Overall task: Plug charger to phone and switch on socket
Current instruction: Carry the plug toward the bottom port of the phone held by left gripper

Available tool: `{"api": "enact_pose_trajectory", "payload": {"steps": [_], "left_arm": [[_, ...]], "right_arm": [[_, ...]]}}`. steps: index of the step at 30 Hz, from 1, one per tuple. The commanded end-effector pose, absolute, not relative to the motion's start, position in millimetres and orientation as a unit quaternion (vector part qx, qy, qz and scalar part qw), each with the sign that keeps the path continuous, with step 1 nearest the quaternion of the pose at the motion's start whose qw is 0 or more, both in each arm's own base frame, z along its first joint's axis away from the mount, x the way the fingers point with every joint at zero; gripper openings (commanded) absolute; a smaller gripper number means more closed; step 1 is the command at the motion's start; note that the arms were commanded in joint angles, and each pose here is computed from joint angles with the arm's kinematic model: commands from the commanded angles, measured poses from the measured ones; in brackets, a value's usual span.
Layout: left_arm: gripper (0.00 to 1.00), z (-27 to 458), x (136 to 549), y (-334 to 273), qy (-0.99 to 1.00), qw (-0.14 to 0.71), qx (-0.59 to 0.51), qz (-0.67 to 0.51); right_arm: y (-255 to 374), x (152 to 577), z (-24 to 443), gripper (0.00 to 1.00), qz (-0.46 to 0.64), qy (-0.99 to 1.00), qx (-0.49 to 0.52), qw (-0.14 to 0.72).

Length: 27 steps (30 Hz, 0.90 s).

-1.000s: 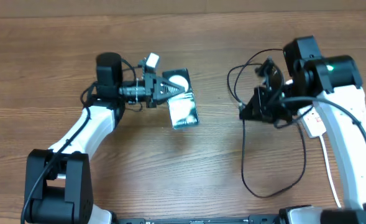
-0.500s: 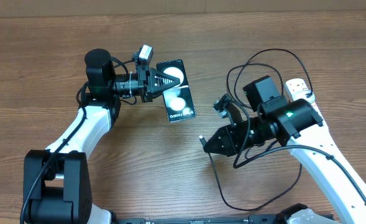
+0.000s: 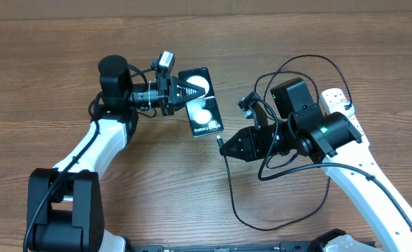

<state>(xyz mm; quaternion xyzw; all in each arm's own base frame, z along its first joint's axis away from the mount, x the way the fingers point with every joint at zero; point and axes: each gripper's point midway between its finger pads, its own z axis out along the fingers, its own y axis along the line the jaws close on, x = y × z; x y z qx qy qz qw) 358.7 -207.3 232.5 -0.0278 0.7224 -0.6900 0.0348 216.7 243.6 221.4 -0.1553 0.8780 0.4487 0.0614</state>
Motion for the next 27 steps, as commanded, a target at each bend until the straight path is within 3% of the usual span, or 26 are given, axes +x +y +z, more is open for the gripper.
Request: {"api": "enact_pose_trajectory", "payload": {"steps": [1,27], "left_arm": [[0.04,235.1,362.4,-209.5,0.723,0.043,-0.03,-0.689],[0.04,236.0,354.4,-214.6,0.721,0.015,-0.028,-0.693]], "right_arm": [[247.4,211.7,231.1,0.04,0.468,0.868,-0.157,0.056],[262.1,220.3,228.3,0.04,0.455,0.866,-0.187,0.09]]}}
